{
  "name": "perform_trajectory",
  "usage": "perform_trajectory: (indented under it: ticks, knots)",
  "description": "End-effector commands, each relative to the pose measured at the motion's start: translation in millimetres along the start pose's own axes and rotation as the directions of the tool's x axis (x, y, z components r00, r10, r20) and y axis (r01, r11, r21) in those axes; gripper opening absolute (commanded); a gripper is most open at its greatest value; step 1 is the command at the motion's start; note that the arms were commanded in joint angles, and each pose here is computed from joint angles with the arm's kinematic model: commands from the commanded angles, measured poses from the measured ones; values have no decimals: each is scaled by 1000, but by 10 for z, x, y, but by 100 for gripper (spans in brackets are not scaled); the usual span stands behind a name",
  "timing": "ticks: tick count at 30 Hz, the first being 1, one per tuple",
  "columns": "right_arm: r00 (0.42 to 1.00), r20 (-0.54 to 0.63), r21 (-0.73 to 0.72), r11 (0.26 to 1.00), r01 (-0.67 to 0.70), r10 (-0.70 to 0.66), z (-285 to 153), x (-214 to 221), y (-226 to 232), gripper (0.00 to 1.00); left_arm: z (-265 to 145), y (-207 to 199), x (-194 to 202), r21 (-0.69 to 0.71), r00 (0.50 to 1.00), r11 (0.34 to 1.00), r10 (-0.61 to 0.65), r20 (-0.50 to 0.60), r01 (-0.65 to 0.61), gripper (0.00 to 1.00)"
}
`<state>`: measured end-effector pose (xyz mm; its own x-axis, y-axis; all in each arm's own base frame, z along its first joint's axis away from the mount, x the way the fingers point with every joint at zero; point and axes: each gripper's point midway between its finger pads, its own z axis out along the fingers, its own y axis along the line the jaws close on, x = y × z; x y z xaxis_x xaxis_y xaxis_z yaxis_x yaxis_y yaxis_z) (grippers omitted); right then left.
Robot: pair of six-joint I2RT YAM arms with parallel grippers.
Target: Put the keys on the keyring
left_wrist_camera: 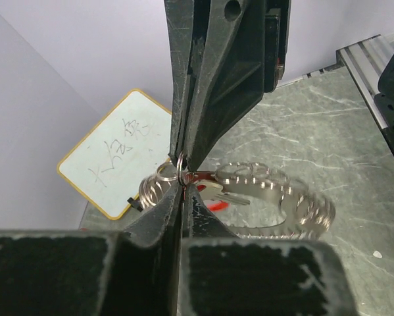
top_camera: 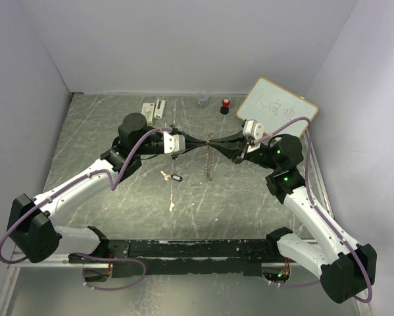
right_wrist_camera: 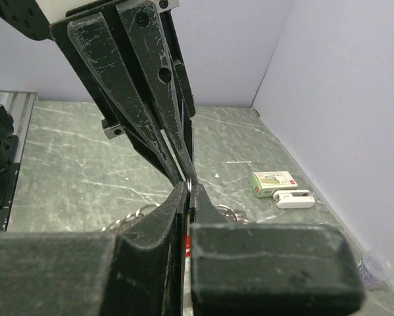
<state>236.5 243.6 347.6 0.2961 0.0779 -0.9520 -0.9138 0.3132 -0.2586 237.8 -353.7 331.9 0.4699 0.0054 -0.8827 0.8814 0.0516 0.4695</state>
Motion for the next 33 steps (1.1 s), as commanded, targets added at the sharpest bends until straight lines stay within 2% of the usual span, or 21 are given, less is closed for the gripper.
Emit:
perform_trajectory:
  ticks: [1, 22, 30, 33]
  knots:
    - [998, 46, 7, 999, 48, -48, 18, -172, -44, 0, 61, 30, -283, 30, 996, 998, 53, 73, -55, 7]
    - [979, 201, 101, 995, 24, -44, -47, -350, -88, 0, 197, -53, -178, 54, 998, 999, 5, 64, -8, 7]
    - [991, 130, 186, 983, -5, -20, -106, -236, -205, 0, 145, 117, -251, -42, 999, 999, 11, 45, -9, 7]
    - [996, 81, 244, 970, 2, -23, -183, -188, -257, 19, 117, 164, -248, -66, 1000, 998, 14, 16, -13, 7]
